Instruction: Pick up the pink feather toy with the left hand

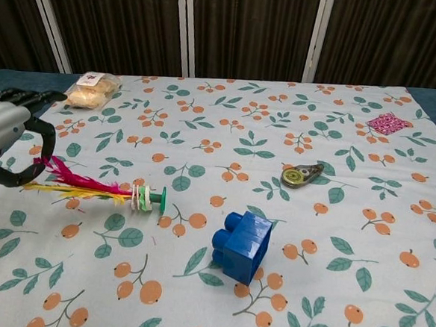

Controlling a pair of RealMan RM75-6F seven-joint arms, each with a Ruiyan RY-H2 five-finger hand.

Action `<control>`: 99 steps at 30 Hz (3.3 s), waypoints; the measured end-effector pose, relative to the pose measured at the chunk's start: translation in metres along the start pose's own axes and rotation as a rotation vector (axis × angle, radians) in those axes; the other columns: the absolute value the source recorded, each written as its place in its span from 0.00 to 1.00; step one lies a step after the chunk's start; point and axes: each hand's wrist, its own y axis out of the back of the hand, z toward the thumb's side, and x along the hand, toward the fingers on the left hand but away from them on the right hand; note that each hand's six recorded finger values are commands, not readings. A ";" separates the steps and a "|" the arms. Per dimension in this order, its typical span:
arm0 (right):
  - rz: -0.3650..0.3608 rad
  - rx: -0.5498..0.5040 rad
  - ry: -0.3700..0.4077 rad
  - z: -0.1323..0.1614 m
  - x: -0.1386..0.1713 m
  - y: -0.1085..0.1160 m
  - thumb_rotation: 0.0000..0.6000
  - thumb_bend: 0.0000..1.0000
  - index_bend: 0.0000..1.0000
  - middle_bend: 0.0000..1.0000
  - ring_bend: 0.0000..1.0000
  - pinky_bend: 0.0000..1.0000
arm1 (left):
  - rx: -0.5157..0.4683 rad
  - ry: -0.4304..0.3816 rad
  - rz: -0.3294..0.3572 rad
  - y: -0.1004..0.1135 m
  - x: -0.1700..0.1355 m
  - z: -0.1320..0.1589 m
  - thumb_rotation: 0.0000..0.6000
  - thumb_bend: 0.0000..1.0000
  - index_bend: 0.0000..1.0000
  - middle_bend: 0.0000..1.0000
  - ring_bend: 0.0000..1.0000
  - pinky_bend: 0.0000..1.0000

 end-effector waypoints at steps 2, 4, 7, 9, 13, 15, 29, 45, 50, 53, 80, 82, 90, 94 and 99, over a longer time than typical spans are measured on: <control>-0.001 0.001 0.001 0.000 0.000 0.000 1.00 0.09 0.00 0.00 0.00 0.00 | 0.017 -0.016 0.032 0.015 0.004 0.000 1.00 0.53 0.60 0.00 0.00 0.00; -0.001 0.003 0.002 0.000 0.000 0.000 1.00 0.09 0.00 0.00 0.00 0.00 | 0.035 -0.029 0.062 0.030 0.010 0.000 1.00 0.53 0.60 0.00 0.00 0.00; -0.002 0.002 0.001 0.000 0.000 0.000 1.00 0.09 0.00 0.00 0.00 0.00 | 0.059 -0.043 0.105 0.051 0.018 0.000 1.00 0.53 0.61 0.00 0.00 0.00; -0.002 0.003 0.001 0.000 0.000 0.000 1.00 0.09 0.00 0.00 0.00 0.00 | 0.072 -0.049 0.126 0.062 0.022 0.001 1.00 0.53 0.61 0.00 0.00 0.00; -0.002 0.004 0.000 0.000 0.000 0.000 1.00 0.09 0.00 0.00 0.00 0.00 | 0.089 -0.058 0.159 0.082 0.030 0.004 1.00 0.53 0.61 0.00 0.00 0.00; -0.002 0.004 0.000 0.000 0.000 0.000 1.00 0.09 0.00 0.00 0.00 0.00 | 0.095 -0.062 0.166 0.089 0.032 0.005 1.00 0.53 0.62 0.00 0.00 0.00; -0.003 0.003 -0.001 0.000 0.000 0.000 1.00 0.09 0.00 0.00 0.00 0.00 | 0.153 -0.109 0.162 0.088 0.033 0.012 1.00 0.53 0.62 0.00 0.00 0.00; -0.005 0.006 0.000 0.000 0.000 0.001 1.00 0.09 0.00 0.00 0.00 0.00 | 0.200 -0.189 0.130 0.097 0.033 0.028 1.00 0.52 0.62 0.00 0.00 0.00; -0.005 0.006 0.001 0.000 0.000 0.000 1.00 0.09 0.00 0.00 0.00 0.00 | 0.210 -0.207 0.119 0.094 0.032 0.032 1.00 0.52 0.62 0.00 0.00 0.00; -0.005 0.007 0.002 0.000 0.000 0.000 1.00 0.09 0.00 0.00 0.00 0.00 | 0.212 -0.218 0.115 0.094 0.032 0.036 1.00 0.50 0.62 0.00 0.00 0.00; -0.005 0.001 0.002 0.000 0.000 0.001 1.00 0.09 0.00 0.00 0.00 0.00 | 0.240 -0.272 0.139 0.093 0.032 0.066 1.00 0.39 0.01 0.00 0.00 0.00; -0.005 -0.001 0.002 0.000 0.000 0.001 1.00 0.09 0.00 0.00 0.00 0.00 | 0.237 -0.271 0.149 0.095 0.033 0.068 1.00 0.38 0.00 0.00 0.00 0.00; -0.008 0.001 -0.002 -0.002 0.000 0.002 1.00 0.09 0.00 0.00 0.00 0.00 | 0.178 -0.239 0.199 0.117 0.033 0.066 1.00 0.35 0.00 0.00 0.00 0.00; -0.008 0.006 -0.001 -0.001 0.000 0.001 1.00 0.09 0.00 0.00 0.00 0.00 | 0.112 -0.187 0.226 0.135 0.027 0.051 1.00 0.32 0.00 0.00 0.00 0.00; -0.006 0.013 0.000 -0.001 0.000 0.001 1.00 0.09 0.00 0.00 0.00 0.00 | 0.019 -0.096 0.237 0.148 0.007 0.012 1.00 0.28 0.00 0.00 0.00 0.00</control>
